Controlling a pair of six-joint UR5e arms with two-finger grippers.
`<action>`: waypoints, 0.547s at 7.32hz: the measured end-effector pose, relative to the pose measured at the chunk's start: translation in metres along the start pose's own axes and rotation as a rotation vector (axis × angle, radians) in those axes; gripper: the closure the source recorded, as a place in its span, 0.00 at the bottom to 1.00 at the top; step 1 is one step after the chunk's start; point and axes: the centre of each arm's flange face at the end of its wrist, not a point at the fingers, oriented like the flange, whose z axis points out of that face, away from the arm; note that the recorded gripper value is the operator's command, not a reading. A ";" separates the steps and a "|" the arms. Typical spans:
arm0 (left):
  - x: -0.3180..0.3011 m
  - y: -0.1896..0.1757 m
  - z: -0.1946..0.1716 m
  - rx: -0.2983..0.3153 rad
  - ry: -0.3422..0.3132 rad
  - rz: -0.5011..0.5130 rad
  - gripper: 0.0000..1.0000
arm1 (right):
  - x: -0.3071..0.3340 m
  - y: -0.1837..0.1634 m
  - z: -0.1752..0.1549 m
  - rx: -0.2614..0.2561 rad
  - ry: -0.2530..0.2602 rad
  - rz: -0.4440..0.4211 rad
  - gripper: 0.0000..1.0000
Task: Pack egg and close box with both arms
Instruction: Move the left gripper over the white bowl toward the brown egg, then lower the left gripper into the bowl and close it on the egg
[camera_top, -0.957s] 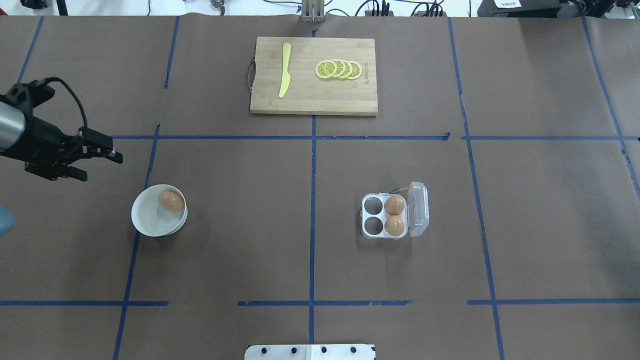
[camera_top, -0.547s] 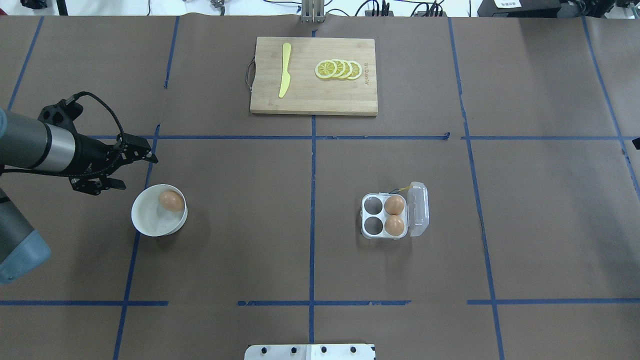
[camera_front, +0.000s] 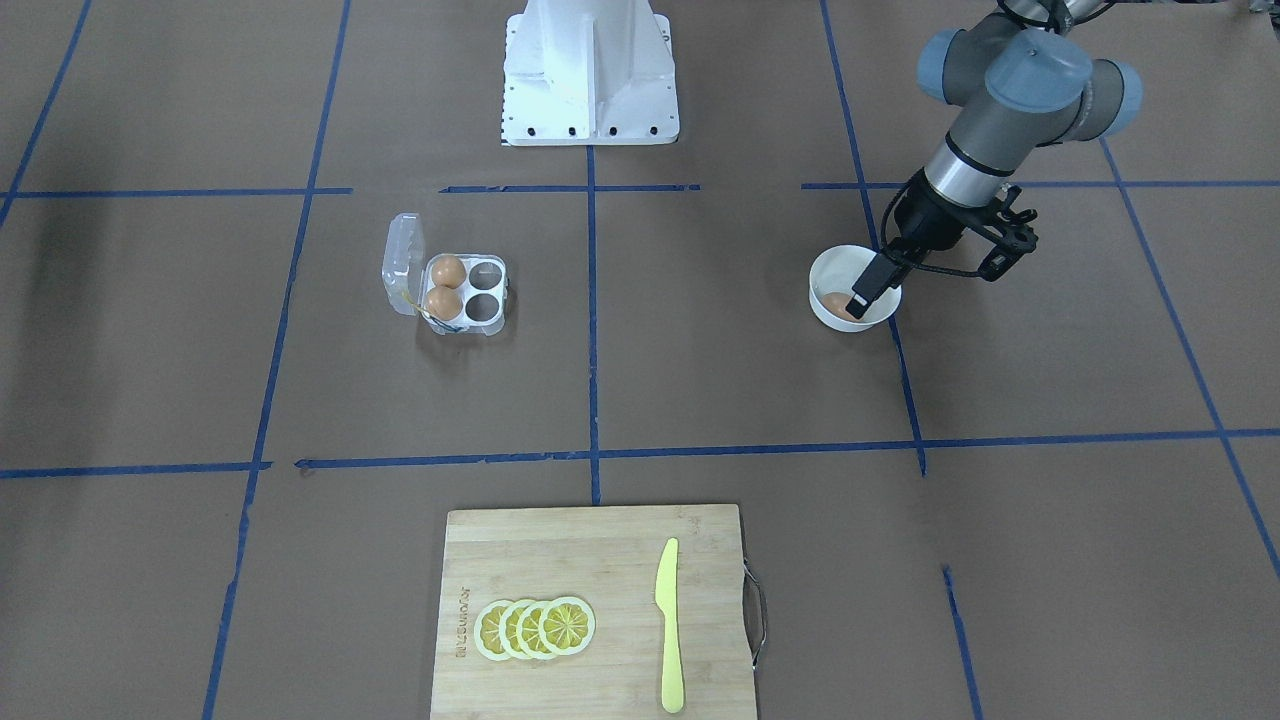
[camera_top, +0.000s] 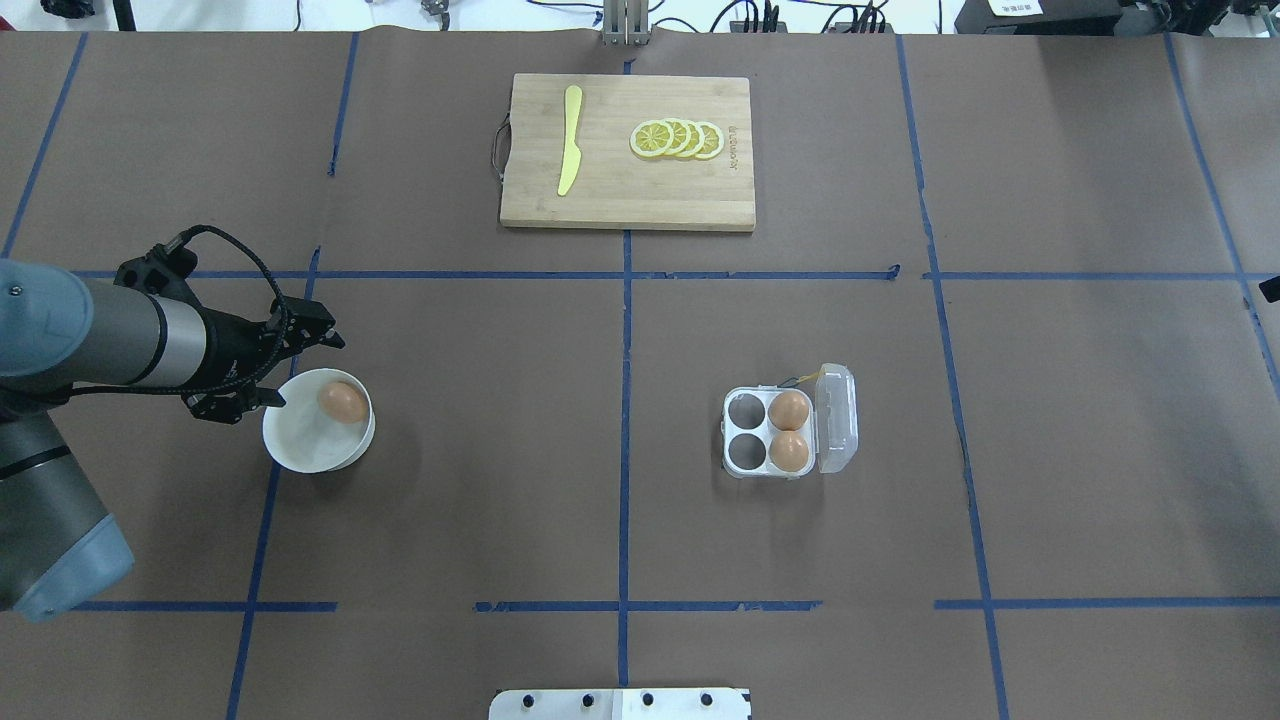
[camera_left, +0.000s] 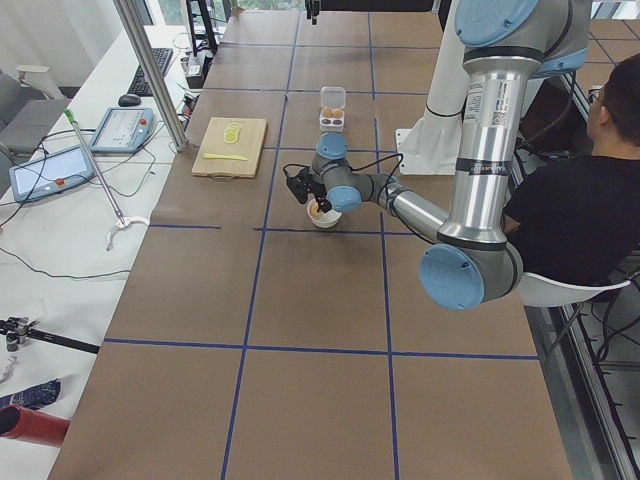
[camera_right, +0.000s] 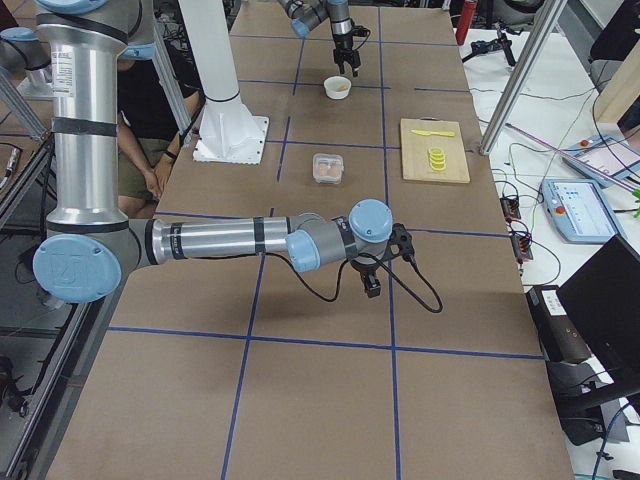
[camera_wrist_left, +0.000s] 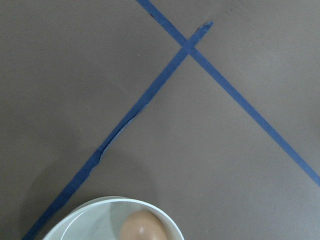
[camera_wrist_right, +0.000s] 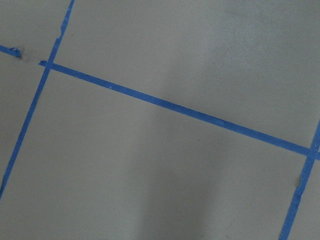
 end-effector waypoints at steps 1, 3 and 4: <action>-0.003 0.007 0.007 0.008 -0.024 0.001 0.07 | 0.000 0.000 0.000 -0.001 0.000 -0.001 0.00; -0.006 0.014 0.013 0.007 -0.043 0.006 0.20 | -0.001 0.000 0.001 -0.001 -0.001 -0.001 0.00; -0.007 0.016 0.015 0.005 -0.047 0.008 0.24 | -0.001 0.000 0.001 -0.001 -0.001 -0.001 0.00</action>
